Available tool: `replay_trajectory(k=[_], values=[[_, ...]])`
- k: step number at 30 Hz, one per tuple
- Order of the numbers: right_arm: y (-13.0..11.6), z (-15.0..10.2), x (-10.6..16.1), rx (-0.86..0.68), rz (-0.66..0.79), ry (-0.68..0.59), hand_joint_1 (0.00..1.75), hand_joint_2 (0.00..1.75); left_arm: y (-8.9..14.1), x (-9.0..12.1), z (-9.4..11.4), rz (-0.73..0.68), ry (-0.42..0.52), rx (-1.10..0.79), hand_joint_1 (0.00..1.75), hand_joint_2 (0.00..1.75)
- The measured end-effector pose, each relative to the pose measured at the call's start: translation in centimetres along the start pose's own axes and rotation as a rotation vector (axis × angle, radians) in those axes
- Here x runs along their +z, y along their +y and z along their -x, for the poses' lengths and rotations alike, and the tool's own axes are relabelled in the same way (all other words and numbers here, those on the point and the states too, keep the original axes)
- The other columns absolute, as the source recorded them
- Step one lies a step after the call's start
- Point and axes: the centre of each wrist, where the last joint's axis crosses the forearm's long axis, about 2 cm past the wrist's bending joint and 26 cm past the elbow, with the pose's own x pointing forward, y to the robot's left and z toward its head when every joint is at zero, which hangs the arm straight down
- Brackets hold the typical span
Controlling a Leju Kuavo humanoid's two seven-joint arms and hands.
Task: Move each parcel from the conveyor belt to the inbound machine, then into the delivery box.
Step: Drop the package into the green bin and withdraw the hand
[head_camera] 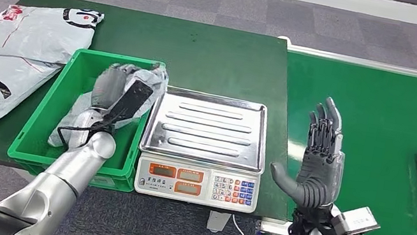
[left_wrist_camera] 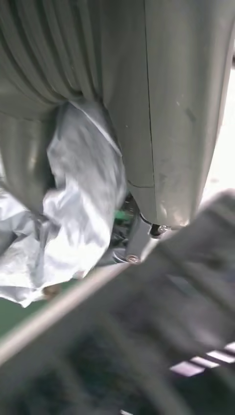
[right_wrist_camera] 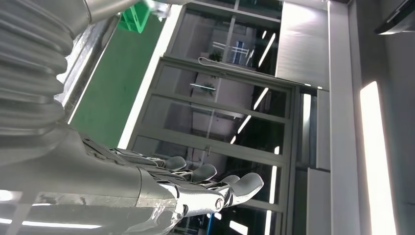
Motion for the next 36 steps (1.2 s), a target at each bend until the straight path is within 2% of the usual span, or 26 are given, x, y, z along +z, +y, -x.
replay_trajectory(k=[4, 7, 11, 18, 26, 28, 30, 33, 36], values=[[0.0, -0.1, 0.1, 0.002, 0.002, 0.005, 0.00, 1.75, 1.0, -0.2, -0.2, -0.119, -0.092, -0.146, 0.00, 1.75], [0.0, -0.1, 0.0, 0.005, 0.005, 0.008, 0.00, 1.75, 1.5, -0.1, -0.2, -0.157, -0.118, -0.178, 0.00, 1.75], [0.0, -0.1, -0.1, 0.004, 0.008, 0.005, 0.00, 1.75, 1.6, 0.1, -0.1, -0.192, -0.107, -0.115, 0.00, 1.75], [-0.1, 0.1, -0.4, 0.003, 0.011, 0.000, 0.00, 1.75, 0.8, 0.7, 0.1, -0.177, -0.060, 0.120, 0.00, 1.75], [-0.3, 0.4, -1.2, 0.009, 0.014, -0.009, 0.00, 1.75, 0.1, 1.5, -0.3, -0.144, -0.136, 0.411, 0.00, 1.75], [-0.4, 0.4, -1.4, 0.016, 0.021, -0.012, 0.00, 1.75, 0.0, 1.7, -0.7, -0.101, -0.178, 0.544, 0.00, 1.75], [-0.6, 0.5, -1.8, 0.034, 0.028, -0.015, 0.00, 1.75, -0.1, 2.1, -1.6, -0.029, -0.238, 0.755, 0.00, 1.75], [-1.0, 0.8, -3.1, 0.097, 0.041, -0.015, 0.00, 1.75, -0.4, 3.1, -4.0, 0.143, -0.395, 1.112, 0.00, 1.75], [-1.7, 1.1, -4.4, 0.203, 0.074, 0.004, 0.00, 1.75, -0.8, 4.5, -6.1, 0.274, -0.523, 1.276, 0.00, 1.75]])
